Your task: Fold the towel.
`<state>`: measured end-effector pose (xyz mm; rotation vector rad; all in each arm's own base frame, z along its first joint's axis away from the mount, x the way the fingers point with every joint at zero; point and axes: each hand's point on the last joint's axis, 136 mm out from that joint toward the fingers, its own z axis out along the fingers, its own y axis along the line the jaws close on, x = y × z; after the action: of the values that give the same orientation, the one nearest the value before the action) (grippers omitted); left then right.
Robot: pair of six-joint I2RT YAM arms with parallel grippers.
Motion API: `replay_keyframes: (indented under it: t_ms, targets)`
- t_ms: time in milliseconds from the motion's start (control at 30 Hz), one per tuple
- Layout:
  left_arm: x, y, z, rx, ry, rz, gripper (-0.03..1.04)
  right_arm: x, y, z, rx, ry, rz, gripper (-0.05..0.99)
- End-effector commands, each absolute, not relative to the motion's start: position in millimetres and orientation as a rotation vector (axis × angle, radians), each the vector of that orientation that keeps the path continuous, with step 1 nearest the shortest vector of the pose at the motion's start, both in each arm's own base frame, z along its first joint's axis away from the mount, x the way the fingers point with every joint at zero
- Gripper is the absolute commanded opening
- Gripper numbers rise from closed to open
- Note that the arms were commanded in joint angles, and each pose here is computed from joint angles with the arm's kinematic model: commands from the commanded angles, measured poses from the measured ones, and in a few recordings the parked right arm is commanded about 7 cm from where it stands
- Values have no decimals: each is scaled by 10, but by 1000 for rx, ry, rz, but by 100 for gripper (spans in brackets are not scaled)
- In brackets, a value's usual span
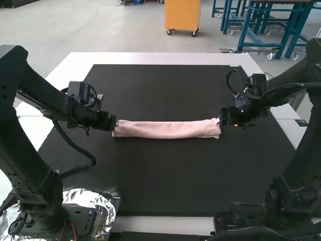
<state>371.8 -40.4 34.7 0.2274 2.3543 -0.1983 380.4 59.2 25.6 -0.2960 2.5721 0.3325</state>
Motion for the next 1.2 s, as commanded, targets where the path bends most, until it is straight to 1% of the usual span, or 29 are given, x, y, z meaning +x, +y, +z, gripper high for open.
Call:
replay_keyframes:
  t_ms: [0, 100, 267, 633, 667, 700, 833, 867, 900, 933, 967, 1100, 1167]
  targets:
    - [3996, -313, 806, 175, 2229, -192, 98, 3926, 629, 429, -290, 2532, 319, 92]
    - [4089, -266, 954, 133, 2202, -210, 97, 3901, 736, 418, -315, 2534, 333, 92]
    - [4150, -278, 1057, 138, 2180, -216, 97, 3829, 884, 297, -354, 2567, 354, 91]
    - [4147, -269, 1068, 137, 2179, -213, 97, 3740, 1030, 1, -398, 2638, 370, 91]
    - [4162, -285, 1101, 140, 2162, -213, 97, 3719, 1137, -77, -425, 2646, 384, 85]
    - [4166, -285, 1101, 140, 2162, -213, 97, 3715, 1143, -83, -427, 2647, 384, 84]
    - [4157, -291, 1088, 131, 2166, -220, 97, 3653, 1206, -169, -442, 2669, 417, 56]
    - [4157, -291, 1088, 131, 2166, -220, 97, 3627, 1217, -201, -444, 2678, 430, 46]
    - [4155, -291, 1091, 131, 2166, -220, 97, 3612, 1244, -209, -451, 2679, 455, 30]
    - [4151, -291, 1079, 131, 2169, -220, 97, 3609, 1246, -212, -456, 2678, 460, 7]
    - [4153, -289, 1088, 132, 2166, -217, 97, 3610, 1241, -205, -458, 2675, 468, -2]
    - [4163, -276, 1106, 136, 2158, -211, 95, 3619, 1177, -71, -431, 2664, 491, -2]
    - [4198, -278, 1182, 147, 2126, -197, 95, 3731, 1003, 130, -371, 2615, 462, -2]
